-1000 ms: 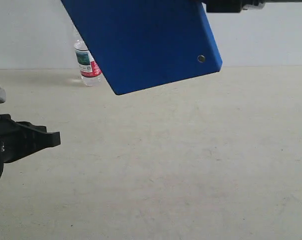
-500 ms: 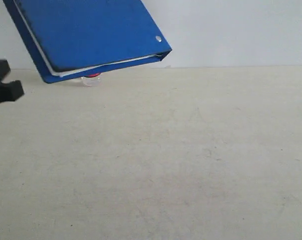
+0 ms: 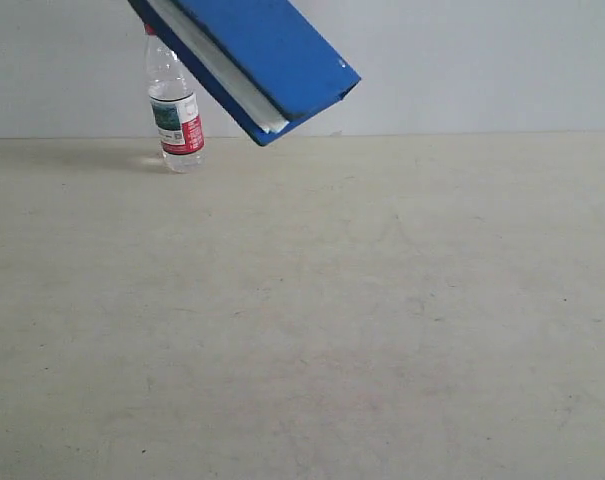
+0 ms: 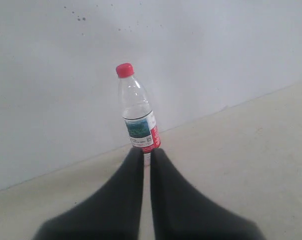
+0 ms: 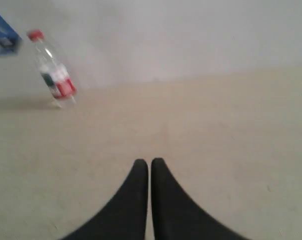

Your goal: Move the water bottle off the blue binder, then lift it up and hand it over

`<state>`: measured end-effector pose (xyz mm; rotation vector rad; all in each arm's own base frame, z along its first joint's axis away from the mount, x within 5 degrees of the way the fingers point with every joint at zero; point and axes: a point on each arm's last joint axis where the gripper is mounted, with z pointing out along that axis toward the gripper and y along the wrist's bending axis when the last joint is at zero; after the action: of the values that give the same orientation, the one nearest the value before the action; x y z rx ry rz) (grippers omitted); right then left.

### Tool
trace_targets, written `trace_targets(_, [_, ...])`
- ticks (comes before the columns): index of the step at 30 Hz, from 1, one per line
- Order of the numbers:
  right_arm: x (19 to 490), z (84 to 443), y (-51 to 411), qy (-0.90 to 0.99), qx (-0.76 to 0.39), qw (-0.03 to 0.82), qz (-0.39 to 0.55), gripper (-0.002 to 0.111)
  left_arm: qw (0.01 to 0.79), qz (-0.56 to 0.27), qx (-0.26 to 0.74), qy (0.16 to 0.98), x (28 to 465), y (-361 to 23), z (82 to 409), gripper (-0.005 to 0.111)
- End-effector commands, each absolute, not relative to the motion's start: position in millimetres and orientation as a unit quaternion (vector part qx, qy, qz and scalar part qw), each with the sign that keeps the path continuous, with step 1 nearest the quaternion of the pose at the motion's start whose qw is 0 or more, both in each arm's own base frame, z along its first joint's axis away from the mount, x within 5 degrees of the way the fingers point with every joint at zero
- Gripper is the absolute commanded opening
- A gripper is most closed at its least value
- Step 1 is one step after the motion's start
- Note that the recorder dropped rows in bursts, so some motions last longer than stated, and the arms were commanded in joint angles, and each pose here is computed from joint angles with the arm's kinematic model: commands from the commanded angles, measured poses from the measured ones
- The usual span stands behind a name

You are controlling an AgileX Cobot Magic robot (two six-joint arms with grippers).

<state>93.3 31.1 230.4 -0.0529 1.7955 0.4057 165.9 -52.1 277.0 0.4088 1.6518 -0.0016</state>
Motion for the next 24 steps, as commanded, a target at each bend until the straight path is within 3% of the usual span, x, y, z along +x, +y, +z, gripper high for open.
trace_targets(1, [102.6,199.7,26.3,0.831,0.051,0.535,0.146,0.000,0.654,-0.010,0.174,0.737,164.3,-51.9,275.0,0.004])
trace_targets(7, [108.2,190.8,19.3,0.830,0.204,0.491,0.166,0.000,0.655,-0.011,0.172,0.736,164.4,-51.9,275.4,0.004])
trace_targets(22, [109.6,196.3,21.5,0.827,0.215,0.487,0.181,0.000,0.655,-0.010,0.173,0.735,164.4,-51.9,275.4,0.004])
trace_targets(24, [109.0,199.2,31.9,0.843,0.124,0.487,0.191,0.000,0.655,-0.010,0.173,0.735,164.4,-51.9,275.4,0.004])
